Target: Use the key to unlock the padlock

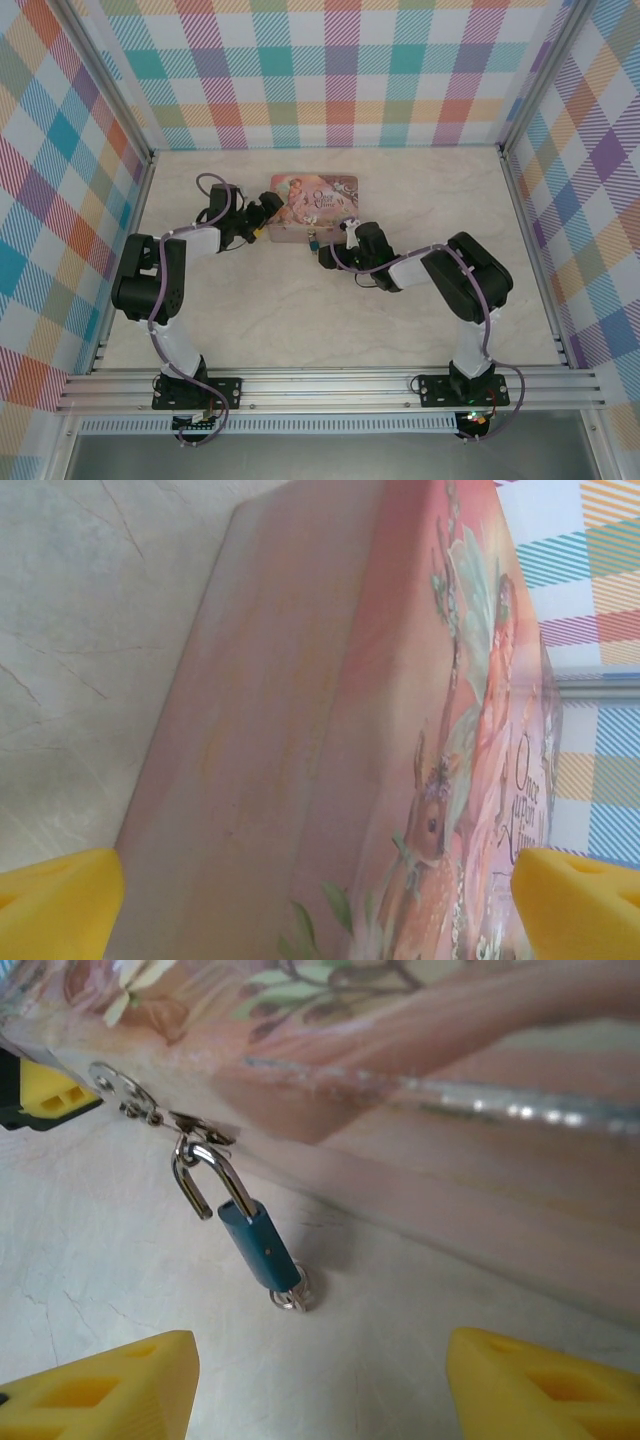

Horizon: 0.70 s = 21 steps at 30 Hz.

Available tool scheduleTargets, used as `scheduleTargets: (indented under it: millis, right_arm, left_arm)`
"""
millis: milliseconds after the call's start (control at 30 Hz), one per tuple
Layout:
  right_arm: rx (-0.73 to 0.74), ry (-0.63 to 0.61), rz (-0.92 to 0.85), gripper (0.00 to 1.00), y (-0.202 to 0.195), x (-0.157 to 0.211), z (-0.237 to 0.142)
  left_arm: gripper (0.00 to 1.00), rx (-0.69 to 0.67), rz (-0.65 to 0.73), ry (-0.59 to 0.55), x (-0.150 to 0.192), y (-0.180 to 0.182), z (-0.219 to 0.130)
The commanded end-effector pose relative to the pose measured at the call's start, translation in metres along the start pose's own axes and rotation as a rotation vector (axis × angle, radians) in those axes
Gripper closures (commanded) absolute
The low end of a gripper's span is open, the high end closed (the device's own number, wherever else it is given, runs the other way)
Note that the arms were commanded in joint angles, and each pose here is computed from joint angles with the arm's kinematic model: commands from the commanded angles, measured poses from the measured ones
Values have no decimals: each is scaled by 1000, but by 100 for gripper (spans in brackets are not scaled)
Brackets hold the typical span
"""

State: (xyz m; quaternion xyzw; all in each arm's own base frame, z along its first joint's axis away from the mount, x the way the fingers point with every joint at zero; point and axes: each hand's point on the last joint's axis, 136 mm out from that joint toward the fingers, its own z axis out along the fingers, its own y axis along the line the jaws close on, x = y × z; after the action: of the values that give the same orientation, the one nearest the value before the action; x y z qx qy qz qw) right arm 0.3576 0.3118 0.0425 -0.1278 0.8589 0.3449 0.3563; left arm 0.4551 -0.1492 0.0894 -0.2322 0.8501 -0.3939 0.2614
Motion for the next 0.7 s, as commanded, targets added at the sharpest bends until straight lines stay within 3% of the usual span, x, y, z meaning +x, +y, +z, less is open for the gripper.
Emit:
scheduleTargets:
  millis: [0, 667]
  right_arm:
    - [-32, -50, 13, 34, 7, -12, 9]
    - [-30, -52, 50, 41, -5, -5, 7]
  left_arm:
    - [2, 67, 35, 2, -2, -23, 1]
    - [8, 87, 51, 21, 24, -40, -2]
